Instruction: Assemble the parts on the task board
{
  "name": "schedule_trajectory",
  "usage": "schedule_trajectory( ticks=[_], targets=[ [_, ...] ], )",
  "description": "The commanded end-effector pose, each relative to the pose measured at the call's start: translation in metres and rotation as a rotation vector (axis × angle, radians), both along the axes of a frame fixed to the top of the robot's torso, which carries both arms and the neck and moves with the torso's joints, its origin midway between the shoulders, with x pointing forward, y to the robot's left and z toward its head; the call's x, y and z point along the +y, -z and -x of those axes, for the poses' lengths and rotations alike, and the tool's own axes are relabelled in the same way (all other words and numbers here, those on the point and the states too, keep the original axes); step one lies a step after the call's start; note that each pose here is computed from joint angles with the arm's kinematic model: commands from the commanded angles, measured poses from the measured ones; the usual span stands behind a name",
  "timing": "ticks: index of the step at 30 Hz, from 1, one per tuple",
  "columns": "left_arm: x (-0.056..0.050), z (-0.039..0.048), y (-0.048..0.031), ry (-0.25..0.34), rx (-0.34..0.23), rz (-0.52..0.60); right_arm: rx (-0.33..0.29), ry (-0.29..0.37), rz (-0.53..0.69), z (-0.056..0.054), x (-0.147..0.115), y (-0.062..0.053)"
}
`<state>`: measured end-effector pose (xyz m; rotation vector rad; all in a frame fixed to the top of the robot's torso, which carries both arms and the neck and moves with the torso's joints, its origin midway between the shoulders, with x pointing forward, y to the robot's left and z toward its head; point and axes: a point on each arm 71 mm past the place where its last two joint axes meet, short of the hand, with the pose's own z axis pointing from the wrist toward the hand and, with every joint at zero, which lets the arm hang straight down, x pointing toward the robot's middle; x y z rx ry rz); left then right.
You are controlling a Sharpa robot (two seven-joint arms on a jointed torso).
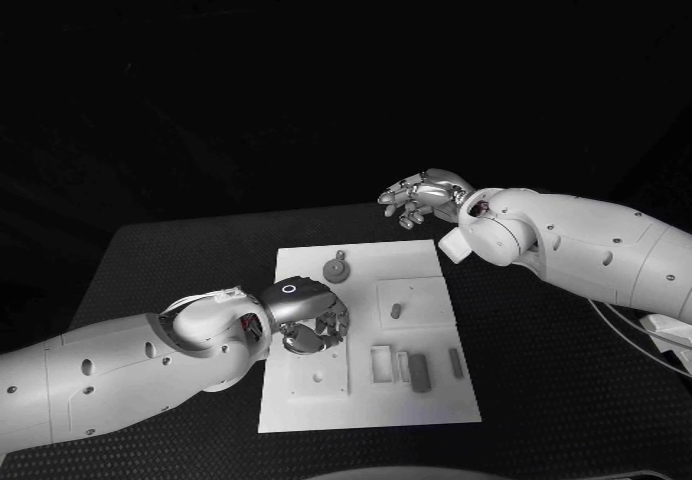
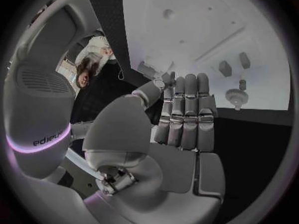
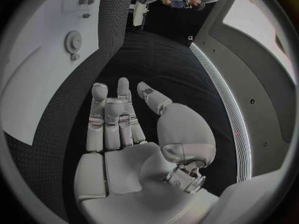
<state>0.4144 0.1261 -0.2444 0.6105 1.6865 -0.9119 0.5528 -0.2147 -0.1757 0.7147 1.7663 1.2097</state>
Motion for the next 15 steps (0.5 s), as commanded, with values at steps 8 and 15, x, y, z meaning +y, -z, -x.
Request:
schedule_trajectory(
  ticks=[8,15],
  targets=[
    [-0.005,0.0050,0.0088,0.053,-0.059,-0.129,-0.021,-0.034,0.005,0.001,0.005,-0.002],
    [-0.006,0.0026,0.0135,0.056,-0.055,-0.152,-0.022,-0.044,0.003,0.002,0.008,-0.003]
  ],
)
